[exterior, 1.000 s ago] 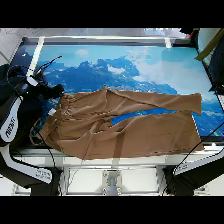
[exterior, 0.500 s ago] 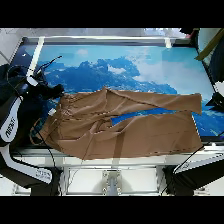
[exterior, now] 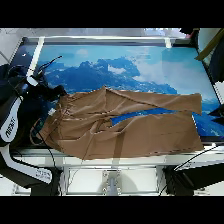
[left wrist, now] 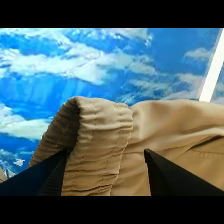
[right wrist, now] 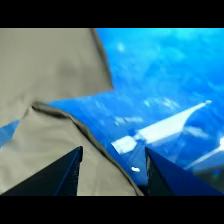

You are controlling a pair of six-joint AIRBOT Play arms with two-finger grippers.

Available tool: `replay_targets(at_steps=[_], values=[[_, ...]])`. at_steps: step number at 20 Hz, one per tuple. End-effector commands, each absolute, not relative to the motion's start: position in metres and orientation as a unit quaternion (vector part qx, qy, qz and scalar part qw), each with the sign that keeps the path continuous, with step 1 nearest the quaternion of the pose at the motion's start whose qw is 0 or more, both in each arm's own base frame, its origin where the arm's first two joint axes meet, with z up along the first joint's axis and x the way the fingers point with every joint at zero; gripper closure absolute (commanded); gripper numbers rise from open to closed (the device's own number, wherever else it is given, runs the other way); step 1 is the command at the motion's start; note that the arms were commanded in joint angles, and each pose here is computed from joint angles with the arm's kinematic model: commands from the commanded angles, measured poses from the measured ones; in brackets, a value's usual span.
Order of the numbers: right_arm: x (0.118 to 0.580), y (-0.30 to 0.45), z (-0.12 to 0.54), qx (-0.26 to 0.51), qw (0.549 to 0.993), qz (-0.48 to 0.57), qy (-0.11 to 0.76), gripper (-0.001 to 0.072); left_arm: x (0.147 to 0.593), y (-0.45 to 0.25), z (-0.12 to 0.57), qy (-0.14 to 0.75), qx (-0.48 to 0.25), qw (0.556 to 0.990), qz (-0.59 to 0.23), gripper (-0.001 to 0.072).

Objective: Fold the clothes and pants, and hang the long-sleeved shirts on hangers.

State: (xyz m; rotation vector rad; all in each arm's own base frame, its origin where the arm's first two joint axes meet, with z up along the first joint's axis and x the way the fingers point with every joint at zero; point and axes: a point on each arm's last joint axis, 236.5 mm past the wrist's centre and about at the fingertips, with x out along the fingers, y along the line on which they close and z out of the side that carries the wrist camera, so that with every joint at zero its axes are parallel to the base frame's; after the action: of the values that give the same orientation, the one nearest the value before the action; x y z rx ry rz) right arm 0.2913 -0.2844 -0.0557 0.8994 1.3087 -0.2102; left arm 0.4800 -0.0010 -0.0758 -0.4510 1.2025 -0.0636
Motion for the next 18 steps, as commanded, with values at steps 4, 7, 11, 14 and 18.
replay_targets(at_steps=[4, 7, 11, 14, 18], values=[[0.264, -0.290, -0.048, 0.440, 0.698, -0.091, 0.558, 0.0266, 0.493, 0.006, -0.074, 0.536, -0.200, 0.820, -0.028, 0.0141], [0.273, -0.282, -0.046, 0.438, 0.700, -0.079, 0.558, 0.0266, 0.496, 0.002, -0.076, 0.533, -0.203, 0.821, -0.032, 0.0142], [0.284, -0.276, -0.047, 0.429, 0.705, -0.070, 0.561, 0.0267, 0.496, 0.003, -0.082, 0.537, -0.197, 0.819, -0.036, 0.0143], [0.291, -0.268, -0.047, 0.417, 0.707, -0.058, 0.567, 0.0266, 0.493, -0.010, -0.090, 0.547, -0.197, 0.812, -0.048, 0.0155], [0.289, -0.268, -0.048, 0.413, 0.709, -0.054, 0.570, 0.0267, 0.495, -0.017, -0.088, 0.543, -0.199, 0.814, -0.059, 0.0685]])
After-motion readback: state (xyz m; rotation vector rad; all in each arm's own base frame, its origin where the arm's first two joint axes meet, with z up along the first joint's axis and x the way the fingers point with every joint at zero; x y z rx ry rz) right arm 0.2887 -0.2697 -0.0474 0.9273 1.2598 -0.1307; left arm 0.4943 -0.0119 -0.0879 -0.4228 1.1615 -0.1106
